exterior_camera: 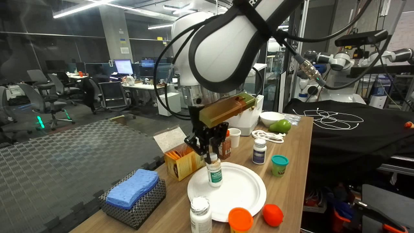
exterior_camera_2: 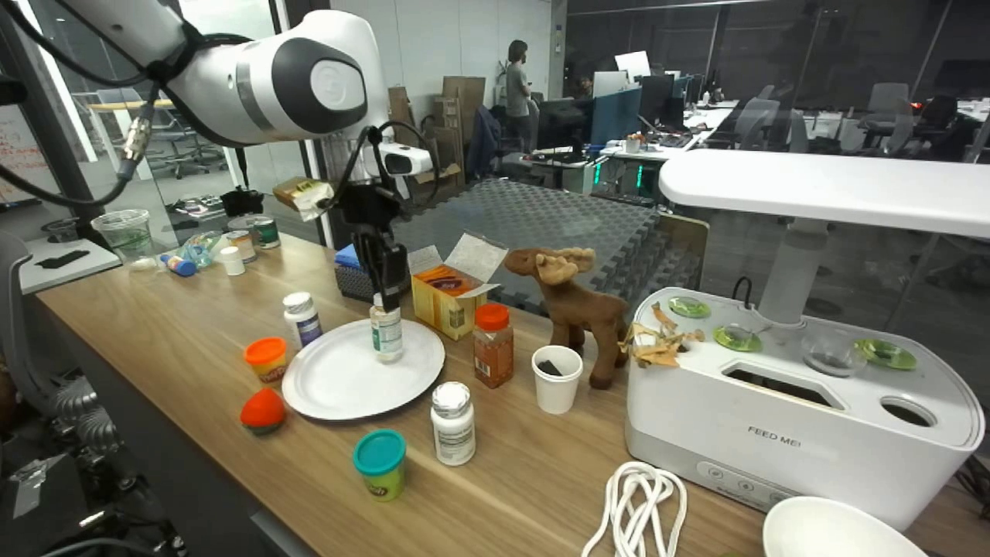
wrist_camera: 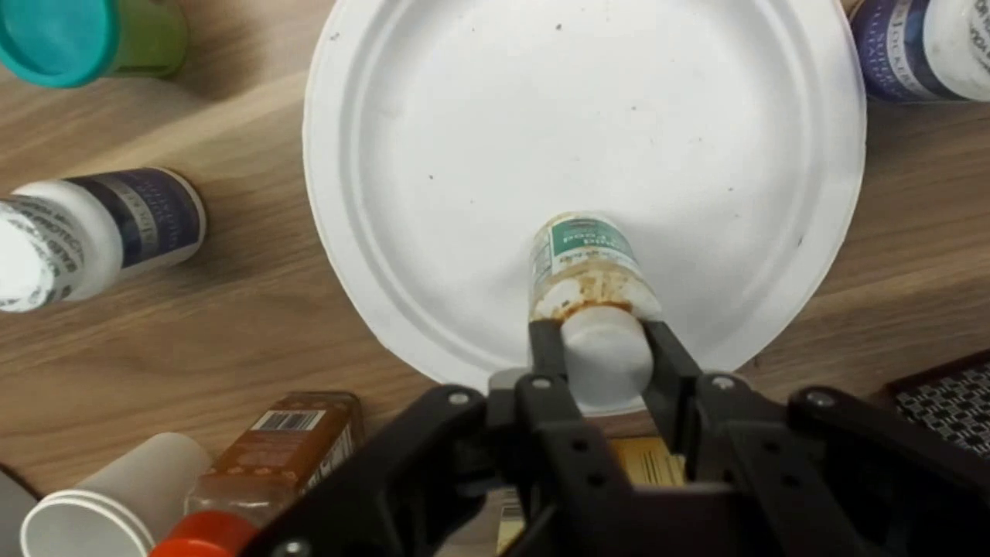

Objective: Place the containers and orange plush toy on the white plate

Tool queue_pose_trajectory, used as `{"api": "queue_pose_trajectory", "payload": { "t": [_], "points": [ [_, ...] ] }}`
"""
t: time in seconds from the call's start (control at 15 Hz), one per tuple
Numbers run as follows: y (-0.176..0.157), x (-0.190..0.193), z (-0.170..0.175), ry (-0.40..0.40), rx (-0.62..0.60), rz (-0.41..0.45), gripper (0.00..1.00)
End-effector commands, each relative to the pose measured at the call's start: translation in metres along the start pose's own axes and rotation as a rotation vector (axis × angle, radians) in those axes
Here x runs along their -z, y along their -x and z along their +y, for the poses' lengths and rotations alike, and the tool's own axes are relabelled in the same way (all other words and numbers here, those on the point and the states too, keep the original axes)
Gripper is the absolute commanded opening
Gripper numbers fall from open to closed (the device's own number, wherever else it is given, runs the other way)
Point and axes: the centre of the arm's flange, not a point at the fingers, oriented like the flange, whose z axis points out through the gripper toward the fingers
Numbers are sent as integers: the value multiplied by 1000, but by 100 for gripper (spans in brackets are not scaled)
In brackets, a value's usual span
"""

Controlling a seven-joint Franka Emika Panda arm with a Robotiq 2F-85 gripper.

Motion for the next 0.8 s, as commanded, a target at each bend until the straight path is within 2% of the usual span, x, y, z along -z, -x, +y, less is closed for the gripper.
{"api": "queue_pose_trajectory", "payload": {
  "t": [0.0,0.47,0.73],
  "points": [
    [8,-2,4,-26,-38,55,13],
    [0,4,10,-57,-123,149,11],
    [-3,1,10,-65,-147,167,11]
  ]
}}
